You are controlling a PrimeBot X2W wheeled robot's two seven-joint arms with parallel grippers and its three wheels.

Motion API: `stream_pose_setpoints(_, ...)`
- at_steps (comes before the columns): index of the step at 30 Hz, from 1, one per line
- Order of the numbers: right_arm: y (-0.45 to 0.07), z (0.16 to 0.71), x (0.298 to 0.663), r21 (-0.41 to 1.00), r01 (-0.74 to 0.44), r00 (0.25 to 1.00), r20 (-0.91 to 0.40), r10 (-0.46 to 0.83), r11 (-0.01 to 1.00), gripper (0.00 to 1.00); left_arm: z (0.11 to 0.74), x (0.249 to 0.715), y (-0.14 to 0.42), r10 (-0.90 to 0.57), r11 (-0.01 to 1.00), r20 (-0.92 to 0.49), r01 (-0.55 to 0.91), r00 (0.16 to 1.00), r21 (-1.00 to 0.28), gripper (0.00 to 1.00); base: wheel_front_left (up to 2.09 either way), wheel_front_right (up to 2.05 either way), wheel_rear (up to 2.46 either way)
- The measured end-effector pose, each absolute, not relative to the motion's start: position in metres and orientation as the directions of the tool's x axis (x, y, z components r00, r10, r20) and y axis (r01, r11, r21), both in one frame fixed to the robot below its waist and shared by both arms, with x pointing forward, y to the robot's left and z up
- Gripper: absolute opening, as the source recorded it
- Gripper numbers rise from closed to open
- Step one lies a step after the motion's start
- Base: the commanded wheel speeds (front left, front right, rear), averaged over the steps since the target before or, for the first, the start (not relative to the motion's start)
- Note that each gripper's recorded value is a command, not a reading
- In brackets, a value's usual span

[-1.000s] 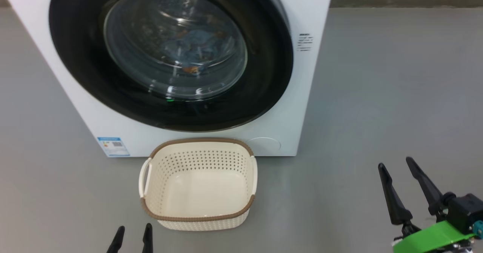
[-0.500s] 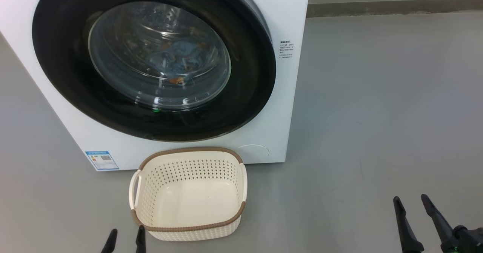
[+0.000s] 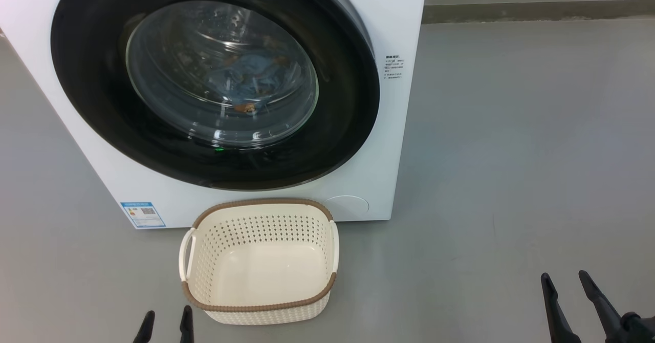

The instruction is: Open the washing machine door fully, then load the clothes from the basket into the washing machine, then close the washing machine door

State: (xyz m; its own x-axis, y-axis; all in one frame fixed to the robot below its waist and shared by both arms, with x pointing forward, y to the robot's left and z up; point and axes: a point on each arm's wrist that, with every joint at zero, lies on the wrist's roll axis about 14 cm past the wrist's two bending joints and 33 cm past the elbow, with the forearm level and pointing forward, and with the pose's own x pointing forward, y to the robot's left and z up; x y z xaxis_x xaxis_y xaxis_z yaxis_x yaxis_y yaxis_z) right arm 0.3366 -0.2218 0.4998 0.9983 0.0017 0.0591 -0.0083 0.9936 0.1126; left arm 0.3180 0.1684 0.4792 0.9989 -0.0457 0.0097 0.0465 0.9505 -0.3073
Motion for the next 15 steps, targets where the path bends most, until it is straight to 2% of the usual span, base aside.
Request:
stream_pose_setpoints(1, -0.221, 0.499, 0.337, 0.114, -0.009, 0.998, 0.055, 0.003, 0.993, 0.00, 0.478, 0.318, 0.168, -0.045, 0.950, 0.006, 0.045, 0.999, -0.308, 0.00, 0.00, 0.00, 0.00)
stream_pose_setpoints(9, -0.216, 0.467, 0.330, 0.156, 0.019, 0.999, -0.040, -0.013, 0.988, 0.00, 0.452, 0.311, 0.162, -0.051, 0.944, -0.078, 0.022, 0.996, -0.329, 0.00, 0.00, 0.00, 0.00)
stream_pose_setpoints(15, -0.217, 0.462, 0.329, 0.212, 0.040, 0.998, -0.063, -0.027, 0.976, 0.00, 0.448, 0.310, 0.162, -0.042, 0.924, -0.096, 0.002, 0.995, -0.383, 0.00, 0.00, 0.00, 0.00)
